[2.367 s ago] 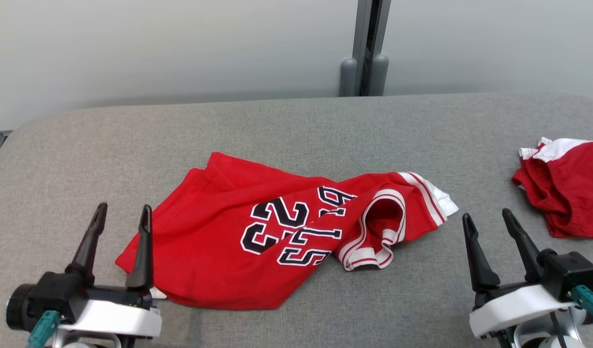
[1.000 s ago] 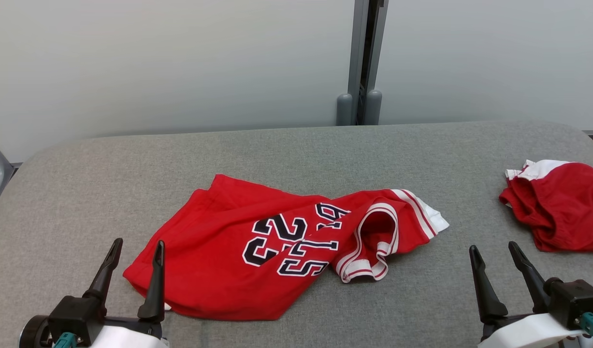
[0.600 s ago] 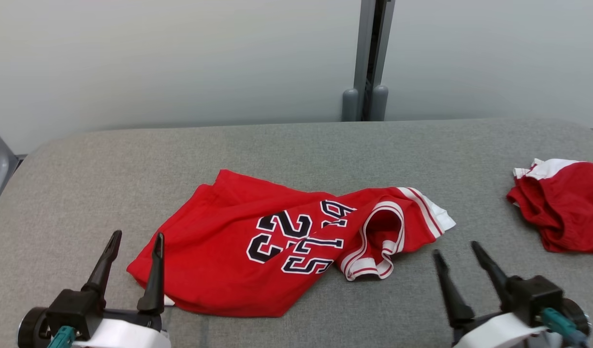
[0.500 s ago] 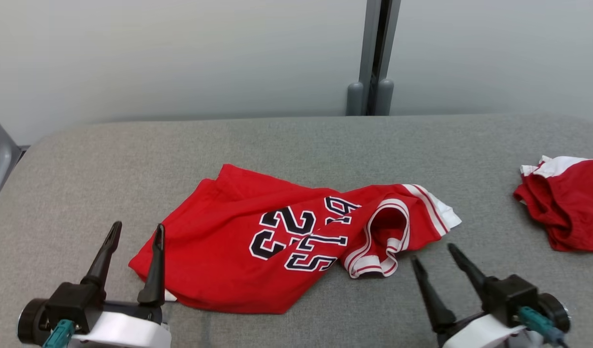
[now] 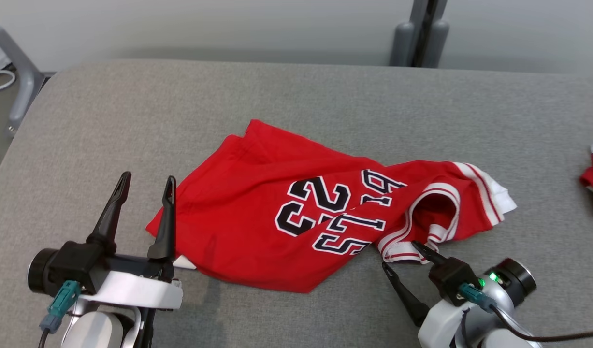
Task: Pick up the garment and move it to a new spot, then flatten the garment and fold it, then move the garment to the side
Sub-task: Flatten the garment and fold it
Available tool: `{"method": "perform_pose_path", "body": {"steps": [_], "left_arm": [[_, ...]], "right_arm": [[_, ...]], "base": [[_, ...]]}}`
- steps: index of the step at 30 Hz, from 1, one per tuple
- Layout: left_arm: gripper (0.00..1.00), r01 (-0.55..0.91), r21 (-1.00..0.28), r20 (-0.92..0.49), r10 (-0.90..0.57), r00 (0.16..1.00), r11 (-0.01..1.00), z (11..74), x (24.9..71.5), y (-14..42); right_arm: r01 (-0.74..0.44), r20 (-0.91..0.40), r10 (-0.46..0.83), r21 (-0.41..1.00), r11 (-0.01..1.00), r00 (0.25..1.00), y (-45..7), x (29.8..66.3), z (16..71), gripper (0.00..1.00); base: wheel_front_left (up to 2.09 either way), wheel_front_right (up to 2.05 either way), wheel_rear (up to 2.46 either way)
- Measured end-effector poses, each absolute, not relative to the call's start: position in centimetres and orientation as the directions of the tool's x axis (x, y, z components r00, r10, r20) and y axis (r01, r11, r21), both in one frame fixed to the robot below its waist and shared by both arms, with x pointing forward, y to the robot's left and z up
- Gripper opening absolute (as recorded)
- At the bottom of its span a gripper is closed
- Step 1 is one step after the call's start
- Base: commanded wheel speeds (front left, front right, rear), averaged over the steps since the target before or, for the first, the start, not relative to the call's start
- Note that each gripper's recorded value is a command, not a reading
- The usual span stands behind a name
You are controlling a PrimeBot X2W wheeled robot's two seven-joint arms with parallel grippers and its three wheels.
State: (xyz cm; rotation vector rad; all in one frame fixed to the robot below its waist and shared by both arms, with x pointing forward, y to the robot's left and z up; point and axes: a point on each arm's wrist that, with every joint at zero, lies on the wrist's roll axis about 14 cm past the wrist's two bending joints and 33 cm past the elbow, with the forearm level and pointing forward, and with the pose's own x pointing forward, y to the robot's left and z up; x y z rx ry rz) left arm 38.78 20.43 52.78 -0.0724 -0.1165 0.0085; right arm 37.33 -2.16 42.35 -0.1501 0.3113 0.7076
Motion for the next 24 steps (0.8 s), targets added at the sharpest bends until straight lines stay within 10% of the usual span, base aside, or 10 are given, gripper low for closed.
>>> {"method": "perform_pose_path", "body": {"steps": [7, 8, 10, 24], "left_arm": [[1.00, -0.038, -0.070, 0.082, 0.044, 0.996, 0.997, 51.3, 39.9, 21.6], [1.00, -0.043, -0.071, 0.080, 0.048, 0.996, 0.997, 51.2, 40.0, 21.7], [1.00, -0.050, -0.072, 0.074, 0.055, 0.996, 0.996, 51.0, 40.1, 21.9], [1.00, -0.034, -0.054, 0.122, 0.040, 0.992, 0.998, 52.2, 41.3, 21.9]], "right_arm": [[-0.759, -0.420, 0.663, -0.104, 0.643, 0.620, 0.2, 39.1, 38.6, 1.00], [-0.764, -0.433, 0.663, -0.103, 0.637, 0.611, 0.2, 39.2, 38.1, 0.46], [-0.767, -0.434, 0.667, -0.094, 0.634, 0.605, 0.6, 39.6, 37.9, 0.00], [-0.806, -0.495, 0.718, 0.058, 0.589, 0.489, -1.2, 37.1, 42.2, 0.00]], "base": [[0.00, 0.00, 0.00], [0.00, 0.00, 0.00], [0.00, 0.00, 0.00], [0.00, 0.00, 0.00]]}}
